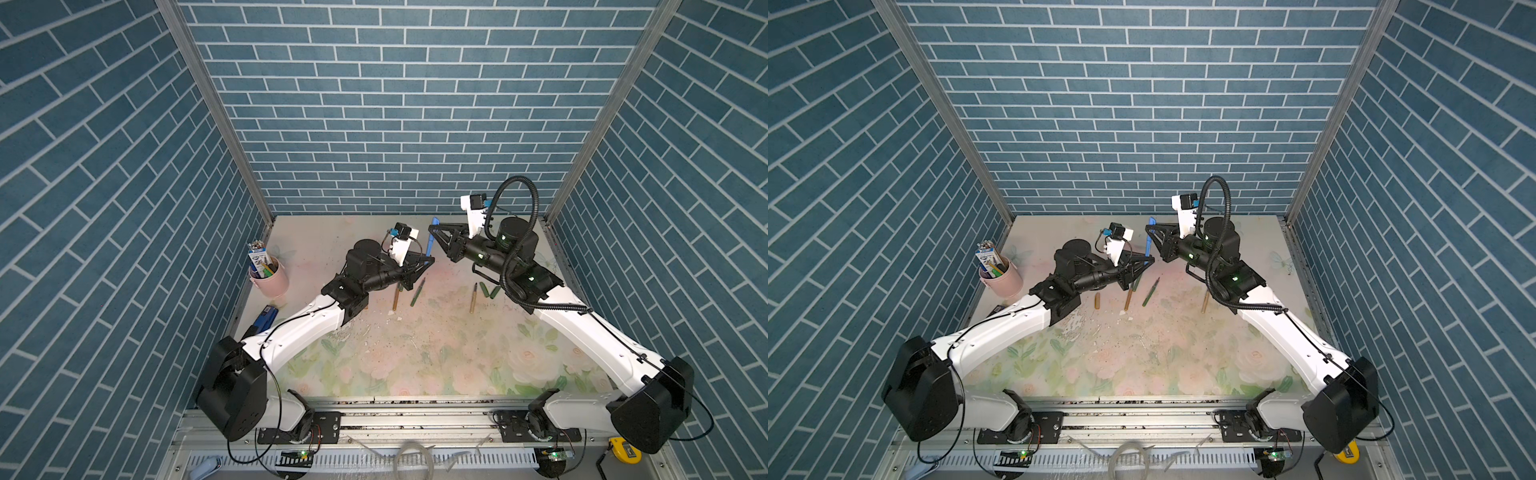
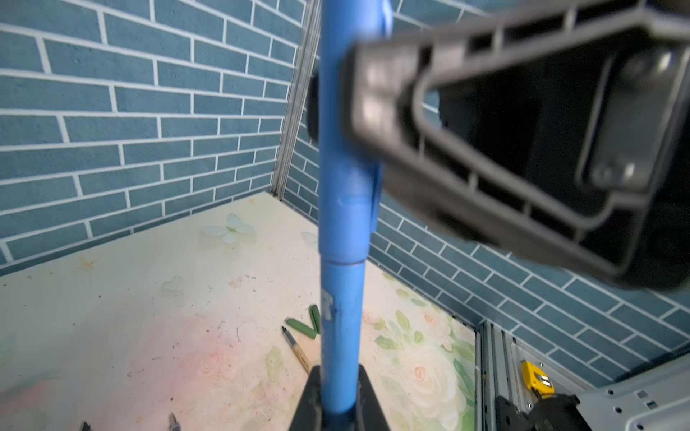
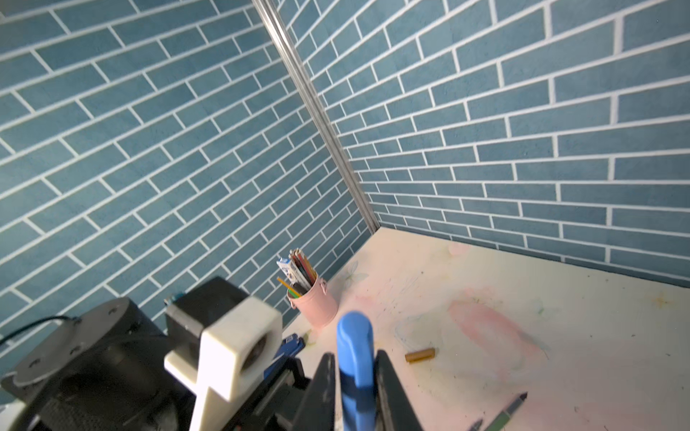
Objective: Insert pens into pen caps
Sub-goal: Put on the pen cap to the pen, then place the pen at the center of the table, then pick up the pen cap from the center of the table.
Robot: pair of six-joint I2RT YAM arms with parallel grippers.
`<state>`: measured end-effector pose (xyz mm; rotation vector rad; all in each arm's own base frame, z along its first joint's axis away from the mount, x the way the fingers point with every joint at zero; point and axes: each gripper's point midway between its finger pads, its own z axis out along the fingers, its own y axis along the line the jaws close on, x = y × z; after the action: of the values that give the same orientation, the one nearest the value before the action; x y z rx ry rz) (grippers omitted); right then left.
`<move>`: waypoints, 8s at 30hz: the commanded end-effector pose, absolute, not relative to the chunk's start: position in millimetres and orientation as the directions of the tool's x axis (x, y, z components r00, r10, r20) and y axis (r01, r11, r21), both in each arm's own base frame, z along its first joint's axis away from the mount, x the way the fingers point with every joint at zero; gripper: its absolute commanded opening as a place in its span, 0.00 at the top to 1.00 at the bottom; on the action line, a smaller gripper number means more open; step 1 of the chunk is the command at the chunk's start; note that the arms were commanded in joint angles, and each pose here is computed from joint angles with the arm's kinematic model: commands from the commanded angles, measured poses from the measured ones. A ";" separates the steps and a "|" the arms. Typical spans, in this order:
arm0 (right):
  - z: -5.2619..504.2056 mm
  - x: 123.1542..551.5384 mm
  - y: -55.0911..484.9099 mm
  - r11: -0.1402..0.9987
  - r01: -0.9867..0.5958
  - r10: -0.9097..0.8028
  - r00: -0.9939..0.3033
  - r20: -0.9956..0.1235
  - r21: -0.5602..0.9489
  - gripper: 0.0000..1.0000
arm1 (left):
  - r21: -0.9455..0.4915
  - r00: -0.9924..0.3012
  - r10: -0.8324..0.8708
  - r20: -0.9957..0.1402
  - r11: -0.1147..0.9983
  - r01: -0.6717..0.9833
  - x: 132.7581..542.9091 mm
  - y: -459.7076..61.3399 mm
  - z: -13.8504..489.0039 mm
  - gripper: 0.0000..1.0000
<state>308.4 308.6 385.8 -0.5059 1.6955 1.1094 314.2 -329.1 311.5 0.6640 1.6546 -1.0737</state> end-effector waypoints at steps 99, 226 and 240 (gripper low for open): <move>52.9 402.8 214.0 0.921 -0.083 -0.006 -0.980 -0.200 0.381 0.96 | -0.437 -0.267 -0.348 -0.898 0.762 0.478 334.1 -215.6 322.8 0.00; 96.3 336.7 152.2 0.970 -0.073 0.021 -0.924 -0.381 0.230 0.75 | -0.009 -0.969 -0.030 -0.245 1.000 -0.029 357.0 -146.8 23.7 0.71; 98.1 337.7 158.5 0.961 -0.073 0.034 -0.925 -0.377 0.266 0.76 | 0.002 -0.964 -0.011 -0.266 1.000 -0.012 357.7 -149.0 29.4 0.78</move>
<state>339.9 155.5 93.2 -0.0149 2.7363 0.3700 360.3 -152.2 26.6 -0.0333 2.8771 -0.0224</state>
